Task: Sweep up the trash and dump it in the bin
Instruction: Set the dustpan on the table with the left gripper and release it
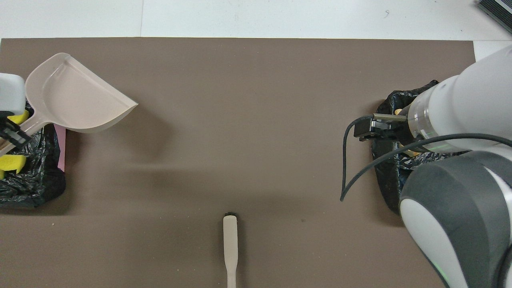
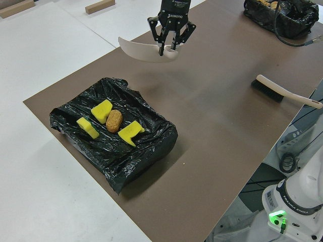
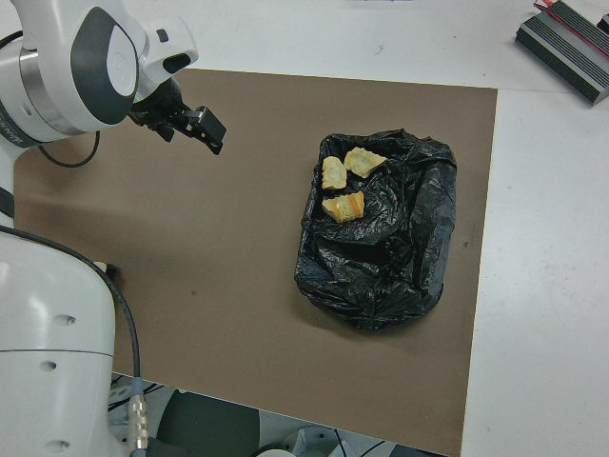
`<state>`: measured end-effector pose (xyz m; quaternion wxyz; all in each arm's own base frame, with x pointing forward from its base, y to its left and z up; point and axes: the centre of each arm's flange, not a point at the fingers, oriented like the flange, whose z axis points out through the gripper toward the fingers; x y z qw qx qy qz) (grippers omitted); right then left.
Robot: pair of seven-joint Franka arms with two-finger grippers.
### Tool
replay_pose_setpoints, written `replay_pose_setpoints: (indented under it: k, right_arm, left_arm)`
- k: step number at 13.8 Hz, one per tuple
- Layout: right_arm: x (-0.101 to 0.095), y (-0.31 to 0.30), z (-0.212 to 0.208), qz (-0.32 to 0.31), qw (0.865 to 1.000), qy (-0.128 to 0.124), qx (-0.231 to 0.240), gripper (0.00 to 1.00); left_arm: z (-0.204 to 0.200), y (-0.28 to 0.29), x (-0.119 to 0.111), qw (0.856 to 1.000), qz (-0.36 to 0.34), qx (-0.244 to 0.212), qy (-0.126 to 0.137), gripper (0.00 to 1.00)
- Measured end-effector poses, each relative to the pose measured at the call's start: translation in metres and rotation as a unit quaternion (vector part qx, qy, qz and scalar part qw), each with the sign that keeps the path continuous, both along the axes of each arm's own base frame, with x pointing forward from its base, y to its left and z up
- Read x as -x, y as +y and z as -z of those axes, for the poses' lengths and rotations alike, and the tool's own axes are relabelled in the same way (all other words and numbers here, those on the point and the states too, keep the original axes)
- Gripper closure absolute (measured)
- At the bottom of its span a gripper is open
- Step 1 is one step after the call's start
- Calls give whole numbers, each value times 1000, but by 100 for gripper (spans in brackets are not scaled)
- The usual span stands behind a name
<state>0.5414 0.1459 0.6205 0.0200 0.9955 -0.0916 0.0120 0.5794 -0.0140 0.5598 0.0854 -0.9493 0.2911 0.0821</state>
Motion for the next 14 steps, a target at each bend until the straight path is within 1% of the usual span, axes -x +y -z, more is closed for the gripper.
replay_pose_setpoints:
  k: [3,5,8,9,12,14]
  right_arm:
    - [-3,-11,0,11,1000,1,-1,0]
    - [-4,-16,0,16,1000,1,-2,0]
    - [-4,-17,0,16,1000,0,-2,0]
    - [-4,-18,-1,18,1000,0,-2,0]
    - [-4,-29,-4,25,1000,4,0,0]
    - [-2,-32,-5,27,1000,6,1,0]
  left_arm:
    - [7,-54,9,993,-109,35,-22,68]
    - [14,-88,13,986,-153,50,-38,68]
    - [38,-139,19,977,-192,60,-63,68]
    - [48,-152,21,975,-201,68,-67,68]
    - [87,-194,28,973,-208,78,-67,68]
    - [122,-232,30,972,-208,86,-70,68]
